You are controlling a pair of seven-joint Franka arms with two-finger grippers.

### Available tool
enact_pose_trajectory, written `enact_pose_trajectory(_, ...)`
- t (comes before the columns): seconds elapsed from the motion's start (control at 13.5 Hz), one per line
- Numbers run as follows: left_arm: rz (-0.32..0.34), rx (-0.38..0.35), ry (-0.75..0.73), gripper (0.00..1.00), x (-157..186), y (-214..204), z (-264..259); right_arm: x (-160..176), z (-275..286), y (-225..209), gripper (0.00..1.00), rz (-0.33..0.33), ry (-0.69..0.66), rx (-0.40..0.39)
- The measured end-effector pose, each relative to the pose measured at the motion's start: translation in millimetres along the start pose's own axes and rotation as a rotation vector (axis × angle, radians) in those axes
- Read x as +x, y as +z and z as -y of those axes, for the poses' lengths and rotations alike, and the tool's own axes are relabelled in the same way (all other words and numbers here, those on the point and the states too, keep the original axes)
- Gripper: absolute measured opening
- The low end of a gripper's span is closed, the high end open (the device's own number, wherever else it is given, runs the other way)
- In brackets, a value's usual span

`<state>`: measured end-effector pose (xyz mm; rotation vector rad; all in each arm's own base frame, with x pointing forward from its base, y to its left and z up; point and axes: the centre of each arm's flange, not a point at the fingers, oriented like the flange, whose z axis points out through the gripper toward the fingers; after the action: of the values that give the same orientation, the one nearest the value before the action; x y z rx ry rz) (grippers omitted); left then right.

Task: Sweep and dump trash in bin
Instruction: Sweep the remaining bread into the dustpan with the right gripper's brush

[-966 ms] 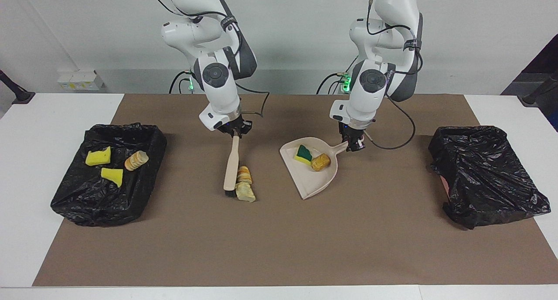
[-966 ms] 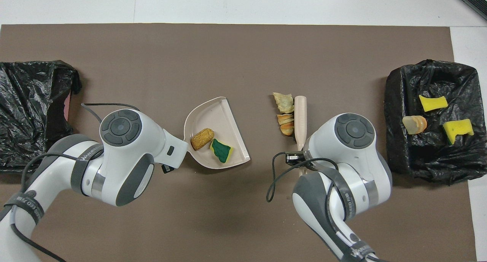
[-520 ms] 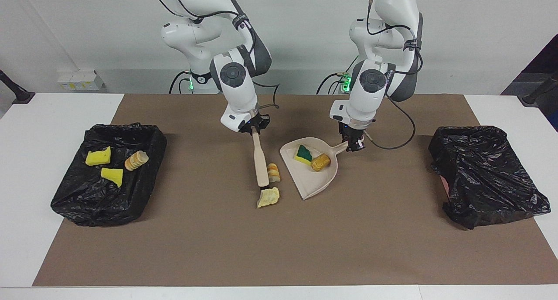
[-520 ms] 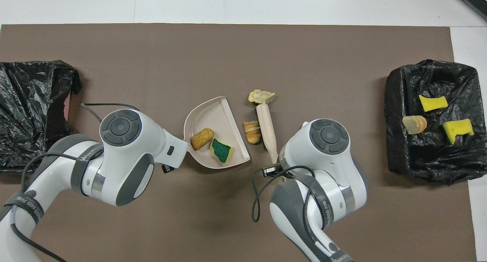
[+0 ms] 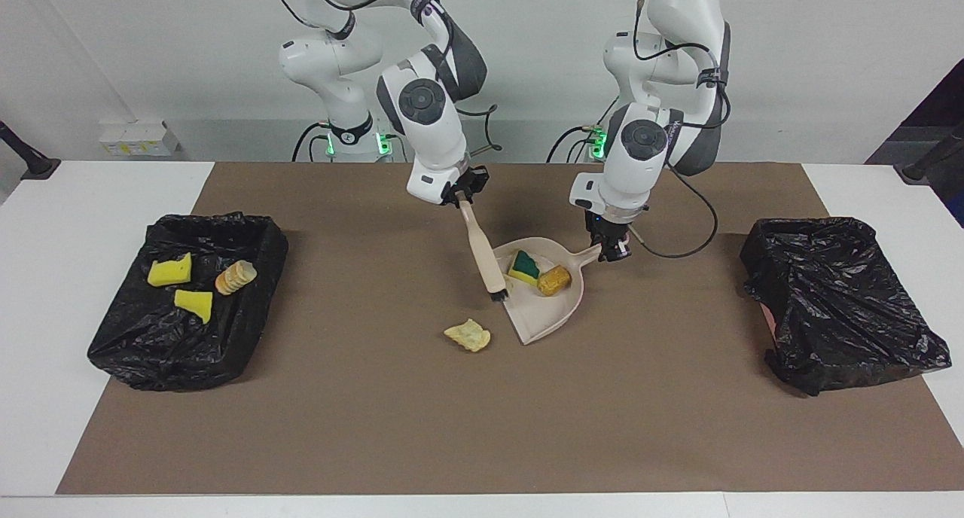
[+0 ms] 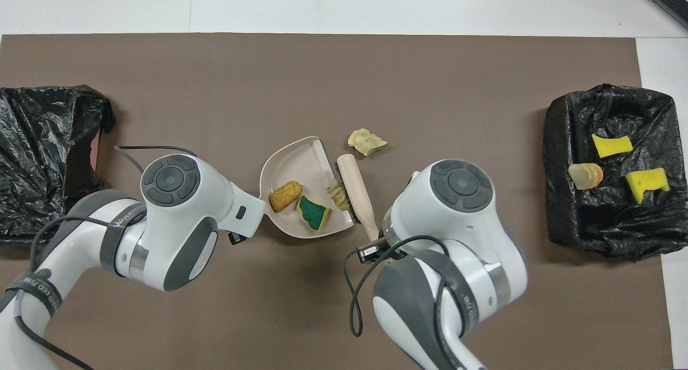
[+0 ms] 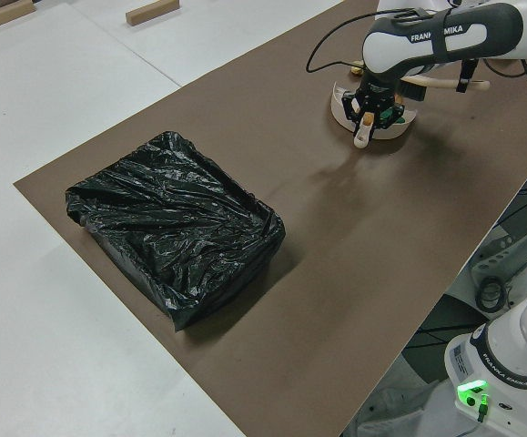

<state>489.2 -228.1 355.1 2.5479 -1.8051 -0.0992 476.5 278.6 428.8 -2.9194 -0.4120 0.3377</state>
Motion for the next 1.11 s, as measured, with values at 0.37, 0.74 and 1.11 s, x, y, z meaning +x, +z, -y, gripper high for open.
enact_pose_trajectory(0.37, 0.000, 0.000, -0.001, 0.31, 0.0, 0.0, 0.1, 32.5, -86.7, -10.4, 0.26, -0.086, 0.004, -0.186)
enact_pose_trajectory(0.74, -0.002, 0.002, -0.007, 0.31, 0.1, -0.1, 0.2, 72.7, -95.2, 48.0, 0.26, -0.072, -0.046, -0.210)
enact_pose_trajectory(1.11, -0.002, 0.002, -0.007, 0.31, 0.2, 0.0, 0.2, 53.8, 6.0, 66.4, 0.26, -0.025, -0.154, -0.124)
